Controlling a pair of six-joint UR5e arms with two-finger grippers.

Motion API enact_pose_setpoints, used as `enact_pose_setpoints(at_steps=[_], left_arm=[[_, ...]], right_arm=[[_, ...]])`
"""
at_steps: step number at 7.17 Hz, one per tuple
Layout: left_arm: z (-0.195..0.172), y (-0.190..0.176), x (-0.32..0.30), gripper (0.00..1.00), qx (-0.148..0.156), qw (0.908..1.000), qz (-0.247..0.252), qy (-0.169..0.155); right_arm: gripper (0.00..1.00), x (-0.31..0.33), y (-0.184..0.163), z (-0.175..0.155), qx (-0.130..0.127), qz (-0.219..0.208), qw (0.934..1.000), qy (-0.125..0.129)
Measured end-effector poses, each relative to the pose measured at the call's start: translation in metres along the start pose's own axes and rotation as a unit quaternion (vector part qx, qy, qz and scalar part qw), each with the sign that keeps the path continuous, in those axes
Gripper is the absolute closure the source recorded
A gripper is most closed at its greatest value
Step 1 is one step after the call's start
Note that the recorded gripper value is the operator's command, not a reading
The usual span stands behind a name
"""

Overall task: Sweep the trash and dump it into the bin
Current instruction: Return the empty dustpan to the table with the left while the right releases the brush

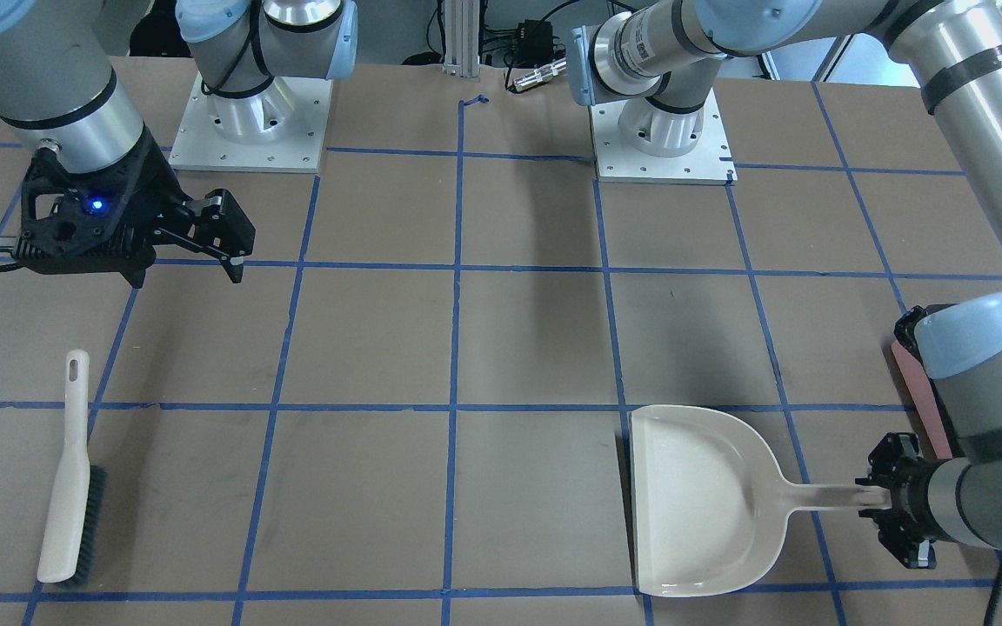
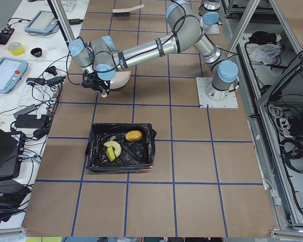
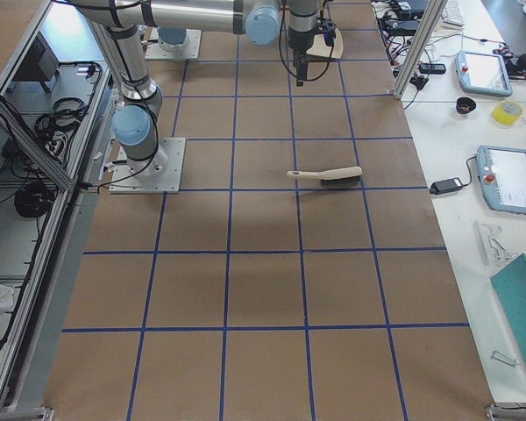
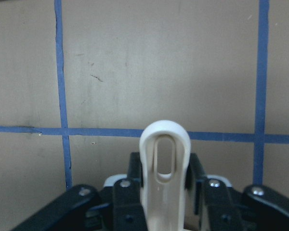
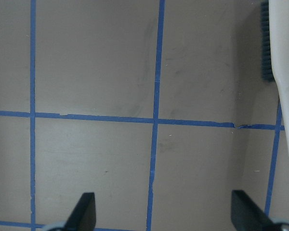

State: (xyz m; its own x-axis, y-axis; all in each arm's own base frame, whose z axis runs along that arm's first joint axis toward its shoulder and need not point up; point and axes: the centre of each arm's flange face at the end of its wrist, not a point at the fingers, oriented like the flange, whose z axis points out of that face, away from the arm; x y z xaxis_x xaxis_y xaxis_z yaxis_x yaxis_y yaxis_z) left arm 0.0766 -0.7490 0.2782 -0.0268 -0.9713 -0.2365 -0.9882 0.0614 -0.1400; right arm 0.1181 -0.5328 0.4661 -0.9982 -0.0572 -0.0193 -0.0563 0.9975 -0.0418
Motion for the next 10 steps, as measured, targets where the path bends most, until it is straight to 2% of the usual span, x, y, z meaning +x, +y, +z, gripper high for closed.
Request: enact_pose_setpoints(at_steps=[3, 6, 7, 9, 10], left_arm=[[0.006, 0.021, -0.009, 1.00, 0.007, 0.9999, 0.008, 0.001], [0.036, 0.029, -0.012, 1.00, 0.018, 0.9992, 0.001, 0.035], [0.039, 0.031, -0.014, 0.88, 0.019, 0.9990, 0.000, 0.041], [0.032, 0.029, -0.019, 0.70, 0.022, 0.9986, -0.002, 0.049], [0.029, 0.028, -0.022, 0.55, 0.022, 0.9985, -0.002, 0.051]], right_arm=[[0.00, 0.000, 0.003, 0.002, -0.012, 0.000, 0.9999, 0.008], [0.00, -0.001, 0.005, 0.003, -0.016, -0.009, 0.9998, 0.005], [0.00, -0.001, 0.005, 0.003, -0.016, -0.010, 0.9998, 0.006], [0.00, -0.001, 0.005, 0.001, -0.015, -0.011, 0.9998, 0.006], [0.00, -0.001, 0.005, 0.000, -0.014, -0.009, 0.9998, 0.006]])
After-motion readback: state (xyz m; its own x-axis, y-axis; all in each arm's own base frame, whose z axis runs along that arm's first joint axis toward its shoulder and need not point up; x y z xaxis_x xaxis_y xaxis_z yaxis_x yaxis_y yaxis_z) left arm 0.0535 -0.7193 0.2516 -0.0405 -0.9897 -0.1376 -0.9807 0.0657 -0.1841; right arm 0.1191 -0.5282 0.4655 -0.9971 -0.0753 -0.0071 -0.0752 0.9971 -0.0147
